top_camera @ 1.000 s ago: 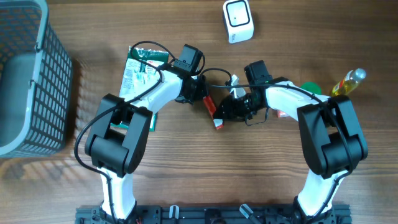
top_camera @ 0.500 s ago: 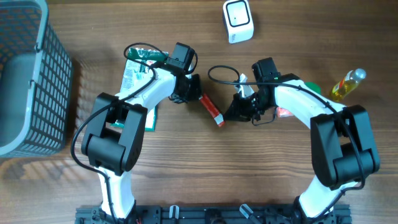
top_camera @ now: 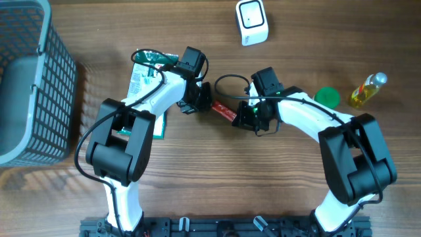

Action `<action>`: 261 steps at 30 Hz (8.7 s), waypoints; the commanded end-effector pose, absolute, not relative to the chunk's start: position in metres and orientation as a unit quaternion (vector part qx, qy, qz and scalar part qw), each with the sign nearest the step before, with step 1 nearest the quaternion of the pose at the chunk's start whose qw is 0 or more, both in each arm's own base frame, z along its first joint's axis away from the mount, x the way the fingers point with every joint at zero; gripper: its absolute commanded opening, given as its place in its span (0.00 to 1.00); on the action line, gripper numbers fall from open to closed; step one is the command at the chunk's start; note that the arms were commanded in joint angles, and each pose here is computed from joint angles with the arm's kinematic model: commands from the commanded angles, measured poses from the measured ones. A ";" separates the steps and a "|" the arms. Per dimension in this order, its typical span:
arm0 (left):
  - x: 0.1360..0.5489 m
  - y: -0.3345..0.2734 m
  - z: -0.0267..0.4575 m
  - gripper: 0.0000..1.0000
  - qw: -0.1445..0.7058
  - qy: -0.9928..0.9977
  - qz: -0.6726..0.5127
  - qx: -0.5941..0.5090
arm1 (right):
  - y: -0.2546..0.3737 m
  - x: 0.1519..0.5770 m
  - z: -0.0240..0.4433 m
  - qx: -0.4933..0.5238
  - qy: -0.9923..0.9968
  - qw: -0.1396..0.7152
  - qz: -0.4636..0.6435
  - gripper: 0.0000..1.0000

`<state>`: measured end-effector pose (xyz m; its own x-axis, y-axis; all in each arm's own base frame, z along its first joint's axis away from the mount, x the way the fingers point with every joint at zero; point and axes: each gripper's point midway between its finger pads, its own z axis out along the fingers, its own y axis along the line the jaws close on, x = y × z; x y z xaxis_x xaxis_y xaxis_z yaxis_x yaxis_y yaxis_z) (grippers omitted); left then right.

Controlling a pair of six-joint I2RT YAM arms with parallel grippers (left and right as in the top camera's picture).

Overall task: Scan the item barcode
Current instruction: 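Grasp the red tube's ends with the left and right grippers, then hold the red tube with the right gripper and withdraw the left gripper, then carry the red tube to the scanner and hold it before the window, then lower the red tube beside the Kleenex pack at right and release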

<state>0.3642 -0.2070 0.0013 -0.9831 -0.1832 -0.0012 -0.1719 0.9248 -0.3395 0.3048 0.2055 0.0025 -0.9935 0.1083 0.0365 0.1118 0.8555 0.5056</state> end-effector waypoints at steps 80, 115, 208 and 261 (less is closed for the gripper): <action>0.394 -0.200 -0.005 0.09 0.057 0.984 -0.139 -0.099 | 0.187 0.340 -0.012 -0.147 -0.919 -0.082 -0.356 0.04; 0.438 -0.023 0.162 1.00 0.288 0.948 0.005 -0.139 | 0.186 0.318 0.162 0.139 -0.836 -0.253 -0.466 0.04; 0.438 -0.023 0.162 1.00 0.288 0.948 0.005 -0.139 | 0.099 0.358 0.110 -0.006 -0.985 -0.164 -0.047 0.05; 0.438 -0.023 0.162 1.00 0.288 0.948 0.005 -0.139 | 0.204 0.362 0.050 0.022 -0.966 -0.054 -0.254 0.48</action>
<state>0.4369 -0.0265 0.1608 -0.7978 -0.2736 -0.5373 -0.2705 0.9588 -0.0865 0.3747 0.1822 0.0496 -0.9834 -0.0409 -0.1769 -0.1086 0.9135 0.3922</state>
